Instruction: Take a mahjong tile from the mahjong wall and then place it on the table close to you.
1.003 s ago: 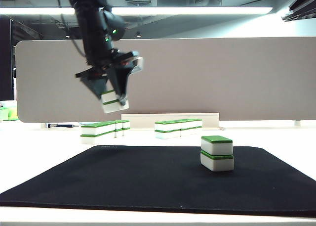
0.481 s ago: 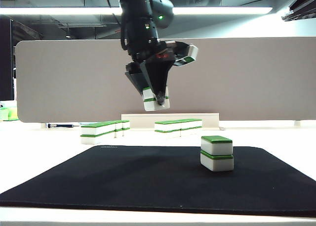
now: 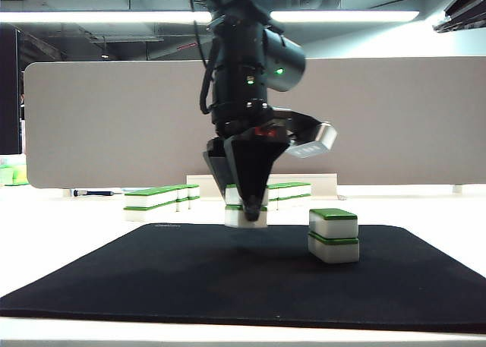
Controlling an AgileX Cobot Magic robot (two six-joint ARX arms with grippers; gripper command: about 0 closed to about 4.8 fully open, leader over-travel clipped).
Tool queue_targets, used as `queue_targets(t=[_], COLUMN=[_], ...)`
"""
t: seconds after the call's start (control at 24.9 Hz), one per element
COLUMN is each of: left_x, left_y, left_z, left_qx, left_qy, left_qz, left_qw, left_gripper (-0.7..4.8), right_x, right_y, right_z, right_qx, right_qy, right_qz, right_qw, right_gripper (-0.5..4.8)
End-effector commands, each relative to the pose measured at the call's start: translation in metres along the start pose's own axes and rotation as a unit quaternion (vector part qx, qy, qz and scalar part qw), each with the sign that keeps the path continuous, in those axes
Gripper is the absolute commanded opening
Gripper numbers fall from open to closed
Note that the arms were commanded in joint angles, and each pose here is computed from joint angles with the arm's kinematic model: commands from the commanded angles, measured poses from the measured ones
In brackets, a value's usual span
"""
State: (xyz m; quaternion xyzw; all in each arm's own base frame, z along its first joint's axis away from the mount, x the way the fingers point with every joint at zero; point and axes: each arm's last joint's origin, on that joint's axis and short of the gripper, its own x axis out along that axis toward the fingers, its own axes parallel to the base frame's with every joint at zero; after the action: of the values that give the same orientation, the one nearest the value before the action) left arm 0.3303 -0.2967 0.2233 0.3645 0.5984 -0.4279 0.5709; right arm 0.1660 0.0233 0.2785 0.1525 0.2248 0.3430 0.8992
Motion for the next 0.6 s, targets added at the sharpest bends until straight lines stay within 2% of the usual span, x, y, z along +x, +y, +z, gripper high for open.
queue_targets(t=[0.04,0.28,0.6], left_x=[0.002,0.011,0.029], left_y=[-0.015,-0.036,-0.037], left_z=[0.004,0.016,0.016], left_qx=[0.026,0.061,0.064], left_qy=[0.007,-0.002,0.002], left_qz=[-0.004,0.003,-0.002], left_qw=[1.0,0.998,0.998], left_gripper=[2.05,2.03,2.04], right_x=[-0.001,-0.001,-0.001], right_y=[0.001,0.001,0.001], right_z=[0.002,0.002,0.002], right_qx=[-0.006,-0.006,-0.006], right_qy=[-0.007,-0.007,-0.007], right_qz=[0.002,0.002,0.002], right_qw=[1.0,1.0,1.0], right_gripper=[-0.01,-0.01,-0.01])
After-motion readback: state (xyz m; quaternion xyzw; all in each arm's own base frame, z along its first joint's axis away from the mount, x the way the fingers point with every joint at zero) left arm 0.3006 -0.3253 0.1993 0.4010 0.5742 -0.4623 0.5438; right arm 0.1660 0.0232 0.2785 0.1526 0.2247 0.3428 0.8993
